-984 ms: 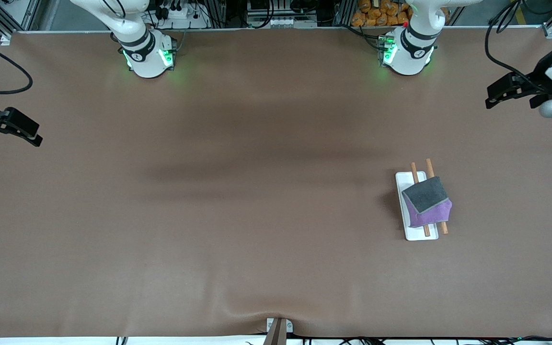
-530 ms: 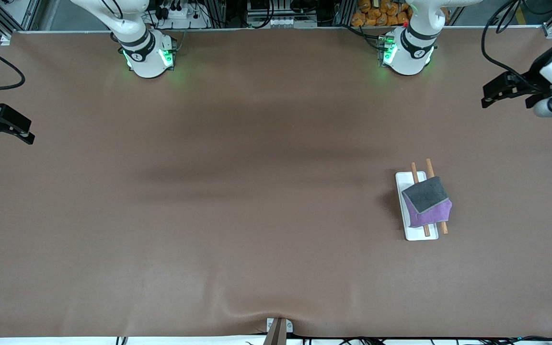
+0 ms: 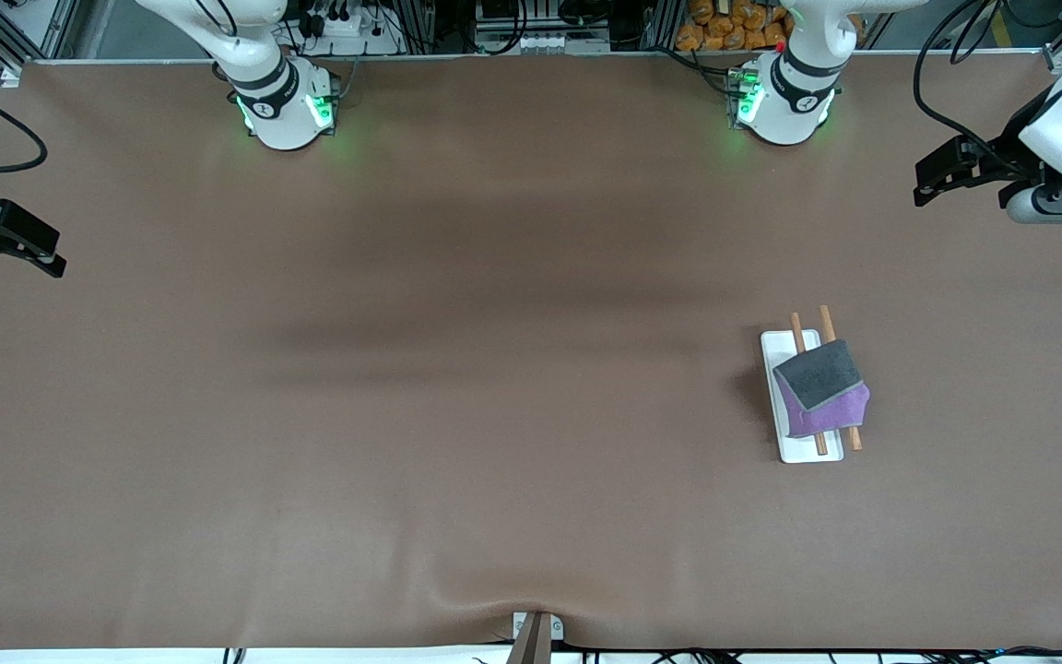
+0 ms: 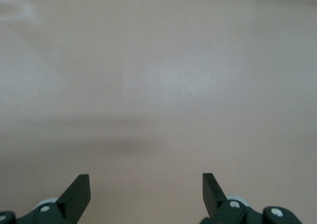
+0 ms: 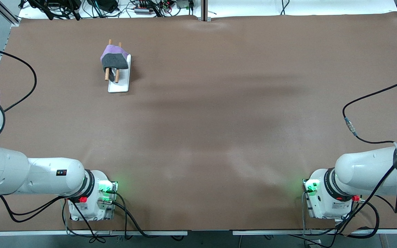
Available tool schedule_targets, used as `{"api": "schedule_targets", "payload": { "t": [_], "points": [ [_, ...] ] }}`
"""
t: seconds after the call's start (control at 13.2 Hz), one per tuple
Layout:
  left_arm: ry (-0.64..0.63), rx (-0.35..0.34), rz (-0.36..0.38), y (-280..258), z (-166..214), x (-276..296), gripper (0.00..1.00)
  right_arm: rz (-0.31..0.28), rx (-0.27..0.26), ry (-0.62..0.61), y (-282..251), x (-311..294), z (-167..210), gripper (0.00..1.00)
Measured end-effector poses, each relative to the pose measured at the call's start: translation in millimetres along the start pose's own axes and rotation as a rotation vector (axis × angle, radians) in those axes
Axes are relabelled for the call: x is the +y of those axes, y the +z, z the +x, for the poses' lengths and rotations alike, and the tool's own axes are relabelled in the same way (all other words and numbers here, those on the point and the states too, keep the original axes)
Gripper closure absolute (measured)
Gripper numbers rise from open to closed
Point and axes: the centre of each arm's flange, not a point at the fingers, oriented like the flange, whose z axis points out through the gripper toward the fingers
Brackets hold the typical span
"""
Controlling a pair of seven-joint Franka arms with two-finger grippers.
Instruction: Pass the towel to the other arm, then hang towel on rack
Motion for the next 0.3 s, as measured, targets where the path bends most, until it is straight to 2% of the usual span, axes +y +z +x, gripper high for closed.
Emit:
{"api": "schedule_targets", "payload": {
  "t": [0.3],
  "points": [
    [-0.015,0.011,0.001,-4.7,0.8,-6.6,0.0,0.0,0.0,0.0,0.0,0.1,0.0,0.0]
  ]
}}
